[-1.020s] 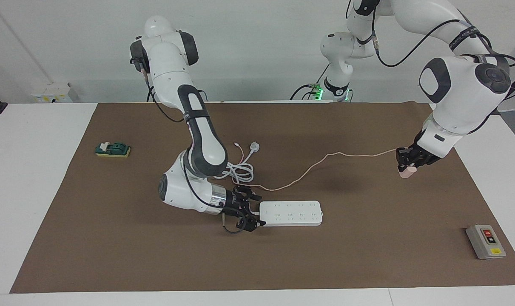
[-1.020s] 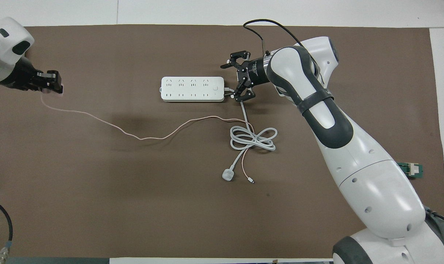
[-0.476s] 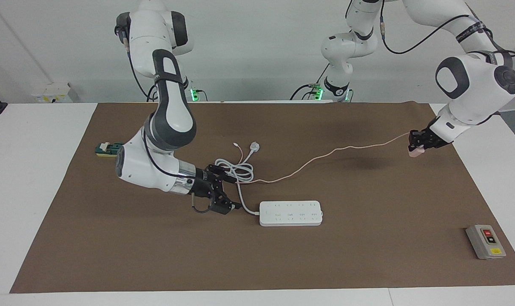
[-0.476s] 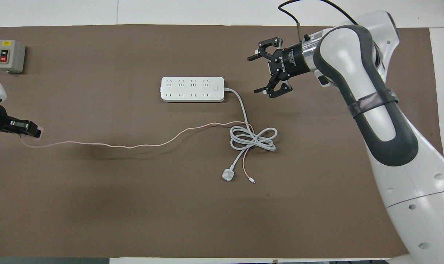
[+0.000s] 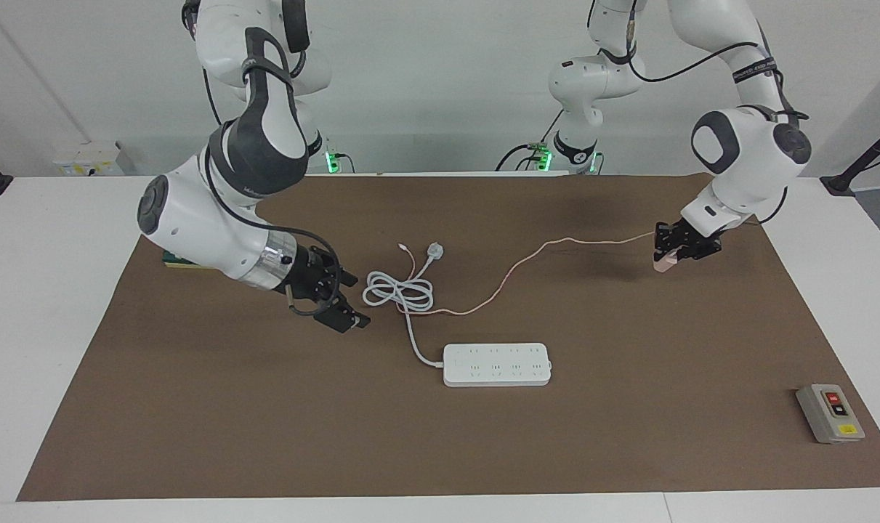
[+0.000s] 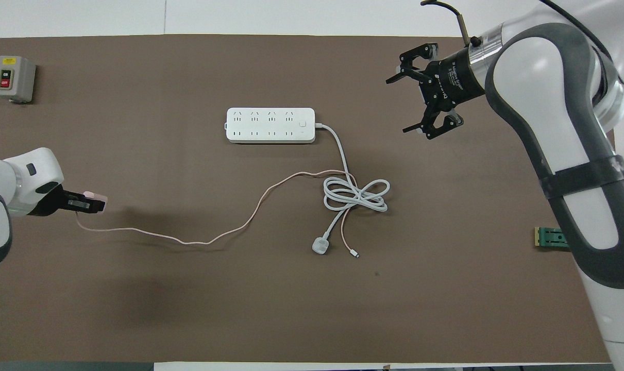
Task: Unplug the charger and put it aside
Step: 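Lower the charger onto the table and open the left gripper while the right gripper withdraws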
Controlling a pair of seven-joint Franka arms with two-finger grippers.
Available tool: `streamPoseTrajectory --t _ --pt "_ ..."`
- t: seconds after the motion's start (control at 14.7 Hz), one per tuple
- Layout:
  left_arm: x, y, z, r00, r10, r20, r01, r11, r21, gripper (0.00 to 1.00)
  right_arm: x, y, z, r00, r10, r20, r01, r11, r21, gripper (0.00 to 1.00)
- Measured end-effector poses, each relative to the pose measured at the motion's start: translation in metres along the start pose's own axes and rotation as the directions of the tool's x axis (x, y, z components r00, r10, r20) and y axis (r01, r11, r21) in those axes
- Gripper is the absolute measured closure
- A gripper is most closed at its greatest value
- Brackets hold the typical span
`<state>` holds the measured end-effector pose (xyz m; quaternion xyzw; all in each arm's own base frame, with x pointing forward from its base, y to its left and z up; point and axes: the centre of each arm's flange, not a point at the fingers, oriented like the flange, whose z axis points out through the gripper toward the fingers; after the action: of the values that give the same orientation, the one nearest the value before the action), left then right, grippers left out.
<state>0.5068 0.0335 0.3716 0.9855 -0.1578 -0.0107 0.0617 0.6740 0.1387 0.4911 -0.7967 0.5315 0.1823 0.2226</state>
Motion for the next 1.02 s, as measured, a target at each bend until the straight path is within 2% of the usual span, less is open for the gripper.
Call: streamPoseTrajectory --t 0.2,0.41,0.54,0.75,0.82,1.02 --pt "-0.013 0.002 0.023 1.0 -0.009 0.002 0.009 1.0 0.004 0.67 0.002 0.019 -0.036 0.985 -0.159 -0.059 0.156 0.986 -0.06 0.0" --pt "-0.02 -0.003 0.042 0.999 -0.022 -0.038 0.023 0.999 0.031 0.67 0.027 0.043 -0.075 0.916 -0.392 -0.087 0.377 0.914 -0.149 0.0" --pt "-0.023 -0.007 0.046 0.998 -0.034 -0.052 0.036 0.999 0.036 0.67 0.045 0.06 -0.099 0.826 -0.556 -0.088 0.528 0.819 -0.225 0.0" --pt "-0.027 -0.022 0.043 0.995 -0.064 -0.076 0.068 0.997 0.046 0.67 0.057 0.078 -0.131 0.648 -0.758 -0.08 0.69 0.628 -0.359 0.0" --pt "-0.028 -0.028 0.042 0.993 -0.074 -0.087 0.079 0.996 0.051 0.62 0.055 0.082 -0.141 0.592 -0.803 -0.072 0.723 0.569 -0.391 0.0" --pt "-0.031 -0.056 0.029 0.981 -0.13 -0.144 0.142 0.987 0.074 0.29 0.046 0.097 -0.172 0.468 -0.882 -0.048 0.77 0.434 -0.467 0.0"
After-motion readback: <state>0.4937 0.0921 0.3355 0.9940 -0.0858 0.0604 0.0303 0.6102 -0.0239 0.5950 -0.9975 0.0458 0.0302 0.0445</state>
